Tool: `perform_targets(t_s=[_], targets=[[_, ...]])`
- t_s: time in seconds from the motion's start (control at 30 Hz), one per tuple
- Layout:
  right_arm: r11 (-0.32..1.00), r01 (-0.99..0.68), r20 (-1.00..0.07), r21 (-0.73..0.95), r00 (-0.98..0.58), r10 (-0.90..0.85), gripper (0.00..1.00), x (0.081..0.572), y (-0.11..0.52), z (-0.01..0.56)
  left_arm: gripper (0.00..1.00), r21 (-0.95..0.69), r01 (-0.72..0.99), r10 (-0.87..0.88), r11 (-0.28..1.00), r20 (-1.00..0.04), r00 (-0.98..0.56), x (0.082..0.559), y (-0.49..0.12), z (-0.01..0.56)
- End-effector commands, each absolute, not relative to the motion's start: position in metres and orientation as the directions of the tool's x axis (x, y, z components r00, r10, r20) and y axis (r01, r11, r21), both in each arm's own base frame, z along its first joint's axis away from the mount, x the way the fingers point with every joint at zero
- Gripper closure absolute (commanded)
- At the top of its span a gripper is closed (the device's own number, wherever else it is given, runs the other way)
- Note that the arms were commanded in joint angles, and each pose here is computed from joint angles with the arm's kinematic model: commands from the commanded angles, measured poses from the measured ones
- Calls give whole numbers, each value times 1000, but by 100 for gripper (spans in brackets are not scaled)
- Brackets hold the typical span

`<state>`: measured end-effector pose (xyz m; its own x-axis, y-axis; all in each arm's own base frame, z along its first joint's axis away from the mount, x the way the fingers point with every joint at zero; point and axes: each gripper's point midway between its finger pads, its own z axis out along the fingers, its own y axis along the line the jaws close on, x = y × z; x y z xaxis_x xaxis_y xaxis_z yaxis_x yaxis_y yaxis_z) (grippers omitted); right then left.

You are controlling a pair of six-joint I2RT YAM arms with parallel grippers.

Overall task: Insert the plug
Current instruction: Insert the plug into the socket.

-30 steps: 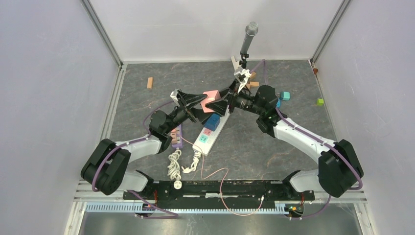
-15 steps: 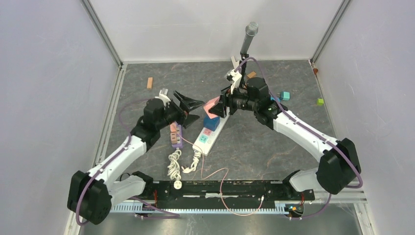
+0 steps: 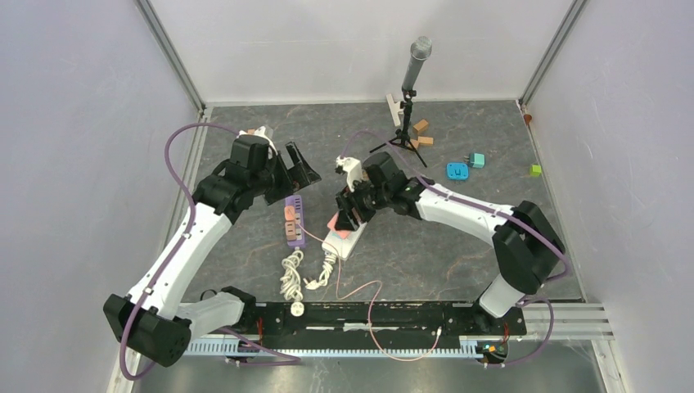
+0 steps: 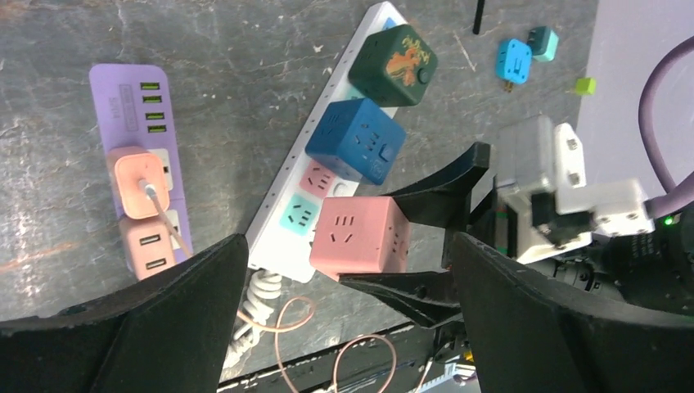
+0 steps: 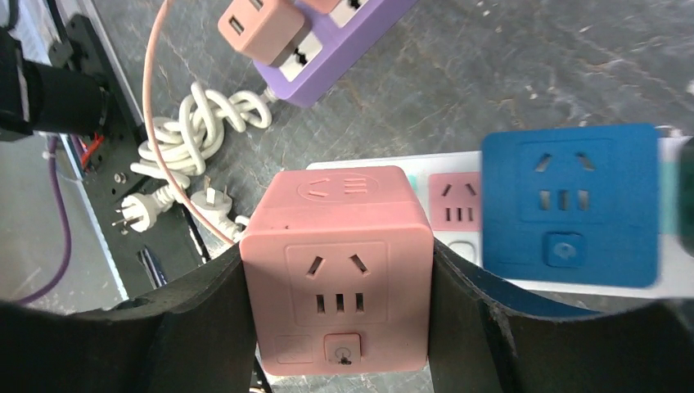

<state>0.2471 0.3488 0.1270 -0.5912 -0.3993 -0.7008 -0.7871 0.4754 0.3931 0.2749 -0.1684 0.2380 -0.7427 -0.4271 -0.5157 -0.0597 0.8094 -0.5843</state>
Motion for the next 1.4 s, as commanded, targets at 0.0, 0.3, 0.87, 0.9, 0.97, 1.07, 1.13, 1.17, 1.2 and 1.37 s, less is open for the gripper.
perform_targets(t_s=[0.0, 0.3, 0.87, 0.9, 0.97, 1.07, 1.13, 1.17, 1.2, 1.37], targets=[[449, -841, -762, 302, -496, -417, 100, 255, 368, 140, 0, -527, -36, -368, 849, -540, -757, 267, -159, 239], [471, -847, -760, 244, -469, -449, 100, 262, 368, 125, 0, -587, -31, -381, 809, -483, -788, 263, -173, 238], [444, -857, -735, 261, -475, -484, 100, 258, 372, 100, 0, -602, -25, -364, 798, -449, -816, 256, -178, 228], [451, -856, -735, 253, -473, -486, 100, 259, 371, 98, 0, -605, -25, -367, 796, -448, -815, 256, -178, 228], [457, -857, -735, 236, -466, -493, 100, 261, 369, 97, 0, -610, -25, -371, 792, -448, -814, 256, -179, 228], [464, -860, -735, 212, -453, -504, 100, 265, 367, 97, 0, -611, -24, -370, 791, -447, -814, 255, -179, 227], [461, -865, -735, 196, -441, -516, 100, 266, 366, 98, 0, -610, -25, -370, 792, -446, -815, 254, -179, 226], [458, -869, -729, 189, -437, -527, 100, 266, 364, 96, 0, -610, -26, -368, 792, -444, -817, 254, -179, 225], [457, -870, -727, 186, -434, -532, 100, 267, 364, 97, 0, -610, -27, -370, 792, -444, -816, 254, -179, 225], [422, -892, -711, 164, -403, -576, 100, 263, 362, 98, 0, -616, -28, -371, 788, -438, -819, 252, -180, 223]])
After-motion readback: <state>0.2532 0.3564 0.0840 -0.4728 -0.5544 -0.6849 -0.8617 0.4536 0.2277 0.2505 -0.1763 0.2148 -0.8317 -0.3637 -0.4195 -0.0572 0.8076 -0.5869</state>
